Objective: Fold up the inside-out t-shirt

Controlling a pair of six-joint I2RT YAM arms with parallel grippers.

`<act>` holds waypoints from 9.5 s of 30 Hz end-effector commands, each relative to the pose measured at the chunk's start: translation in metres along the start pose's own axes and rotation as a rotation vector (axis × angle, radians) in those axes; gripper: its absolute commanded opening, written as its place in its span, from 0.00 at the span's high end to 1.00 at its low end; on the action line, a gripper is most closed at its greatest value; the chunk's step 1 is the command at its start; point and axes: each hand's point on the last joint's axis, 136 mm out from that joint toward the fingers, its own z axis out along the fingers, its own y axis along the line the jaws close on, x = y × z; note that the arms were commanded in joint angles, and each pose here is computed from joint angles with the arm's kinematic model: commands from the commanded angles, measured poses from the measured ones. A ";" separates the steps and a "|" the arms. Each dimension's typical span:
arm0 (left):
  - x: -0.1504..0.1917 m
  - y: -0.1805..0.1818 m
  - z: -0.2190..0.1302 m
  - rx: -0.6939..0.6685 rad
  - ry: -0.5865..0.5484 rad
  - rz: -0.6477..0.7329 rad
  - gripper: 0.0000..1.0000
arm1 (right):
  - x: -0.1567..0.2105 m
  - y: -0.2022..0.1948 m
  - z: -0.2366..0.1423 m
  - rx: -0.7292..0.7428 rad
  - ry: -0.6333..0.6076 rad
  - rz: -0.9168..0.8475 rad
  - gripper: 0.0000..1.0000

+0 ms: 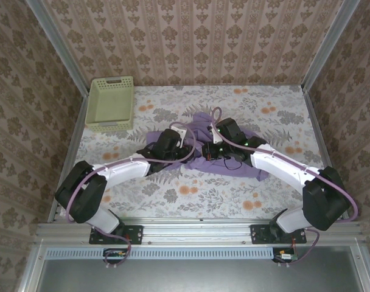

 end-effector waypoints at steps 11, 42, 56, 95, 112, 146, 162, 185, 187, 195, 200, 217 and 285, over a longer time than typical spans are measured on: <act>-0.022 0.007 0.014 0.046 -0.029 -0.057 0.57 | -0.002 -0.009 0.000 0.023 -0.027 0.003 1.00; -0.105 -0.045 -0.081 0.233 -0.160 -0.138 1.00 | -0.039 -0.022 -0.011 0.283 -0.184 -0.224 0.40; -0.107 -0.045 -0.085 0.242 -0.171 -0.160 1.00 | -0.015 0.001 0.014 0.293 -0.255 -0.218 0.58; -0.099 -0.029 -0.071 0.188 -0.137 -0.180 1.00 | 0.058 -0.057 -0.005 0.308 -0.254 -0.029 0.64; -0.084 -0.038 -0.073 0.210 -0.115 -0.154 1.00 | 0.003 -0.021 0.001 0.269 -0.233 -0.160 0.73; -0.083 -0.031 -0.066 0.180 -0.100 -0.171 1.00 | -0.002 -0.054 0.042 0.401 -0.156 -0.192 0.97; -0.086 -0.005 -0.049 0.122 -0.071 -0.236 1.00 | 0.048 -0.031 -0.019 0.122 -0.350 -0.134 1.00; -0.042 0.018 0.031 0.046 0.248 -0.365 1.00 | 0.016 -0.002 -0.101 0.004 -0.679 -0.236 1.00; -0.046 0.027 0.027 0.047 0.223 -0.396 1.00 | 0.023 -0.012 -0.100 0.023 -0.684 -0.217 1.00; -0.068 0.020 0.000 0.069 0.134 -0.369 1.00 | 0.063 -0.063 -0.079 0.123 -0.644 -0.076 1.00; -0.074 -0.007 -0.011 0.103 0.115 -0.309 1.00 | 0.066 -0.066 -0.084 0.153 -0.612 -0.090 0.87; -0.076 -0.146 -0.067 0.325 0.003 -0.006 0.92 | 0.039 -0.029 -0.063 0.079 -0.519 -0.158 0.09; -0.021 -0.052 -0.079 0.029 0.024 -0.136 0.30 | -0.083 -0.125 -0.058 0.478 -0.262 0.130 0.24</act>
